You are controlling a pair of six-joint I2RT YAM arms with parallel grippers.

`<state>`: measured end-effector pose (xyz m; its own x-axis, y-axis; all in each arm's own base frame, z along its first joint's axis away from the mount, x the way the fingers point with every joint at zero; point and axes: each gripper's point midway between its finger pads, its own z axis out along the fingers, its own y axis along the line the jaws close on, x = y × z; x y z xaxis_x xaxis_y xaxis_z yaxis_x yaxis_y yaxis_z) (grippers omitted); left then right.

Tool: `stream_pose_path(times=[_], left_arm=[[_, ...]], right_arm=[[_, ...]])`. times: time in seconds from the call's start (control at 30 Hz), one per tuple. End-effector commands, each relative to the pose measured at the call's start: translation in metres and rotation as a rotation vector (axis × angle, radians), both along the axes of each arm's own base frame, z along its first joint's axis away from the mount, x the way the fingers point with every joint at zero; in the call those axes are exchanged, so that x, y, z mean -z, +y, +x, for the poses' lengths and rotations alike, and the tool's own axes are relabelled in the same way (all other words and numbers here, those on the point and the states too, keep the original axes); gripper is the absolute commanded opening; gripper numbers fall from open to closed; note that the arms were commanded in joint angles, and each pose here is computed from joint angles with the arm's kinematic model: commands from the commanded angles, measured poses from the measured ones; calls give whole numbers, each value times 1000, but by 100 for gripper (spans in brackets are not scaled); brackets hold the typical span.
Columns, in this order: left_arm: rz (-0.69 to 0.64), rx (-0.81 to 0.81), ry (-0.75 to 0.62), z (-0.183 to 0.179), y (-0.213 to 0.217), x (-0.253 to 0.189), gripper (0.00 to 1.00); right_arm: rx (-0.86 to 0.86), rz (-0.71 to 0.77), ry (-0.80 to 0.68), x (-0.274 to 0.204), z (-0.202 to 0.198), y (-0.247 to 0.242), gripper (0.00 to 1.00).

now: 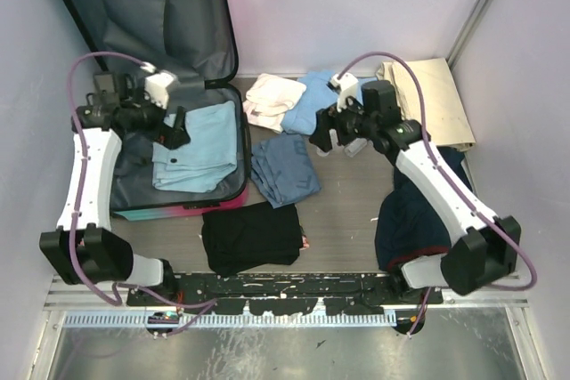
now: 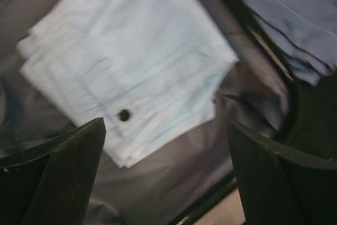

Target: Pack the luggage

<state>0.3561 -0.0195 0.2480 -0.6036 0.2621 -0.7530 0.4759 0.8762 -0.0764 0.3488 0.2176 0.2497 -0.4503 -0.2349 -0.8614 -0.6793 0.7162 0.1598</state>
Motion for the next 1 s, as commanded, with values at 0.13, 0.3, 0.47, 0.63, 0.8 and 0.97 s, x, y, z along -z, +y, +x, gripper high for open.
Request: stream_pose_path(times=[0.13,0.3,0.47,0.63,0.8,0.97], left_arm=[[117,694,40,-114,-137,16,98],[224,956,114,-175,-189,69,88],[354,1310,23,-215,-223,110,90],[411,1615,-116,-204,-255,124,93],[400,1863,-252,-201,-292,130,94],[410,2063,-296,-207,-318,150,94]], right_arm=[[97,65,17,1,-38,-54,82],[198,115,49,10,-41,-80,82],[246,139,61,14,-43,-94,82],[278,155,69,17,-42,-103,82],[317,168,69,18,-37,-114,82],[356,190,72,16,-33,-125,82]])
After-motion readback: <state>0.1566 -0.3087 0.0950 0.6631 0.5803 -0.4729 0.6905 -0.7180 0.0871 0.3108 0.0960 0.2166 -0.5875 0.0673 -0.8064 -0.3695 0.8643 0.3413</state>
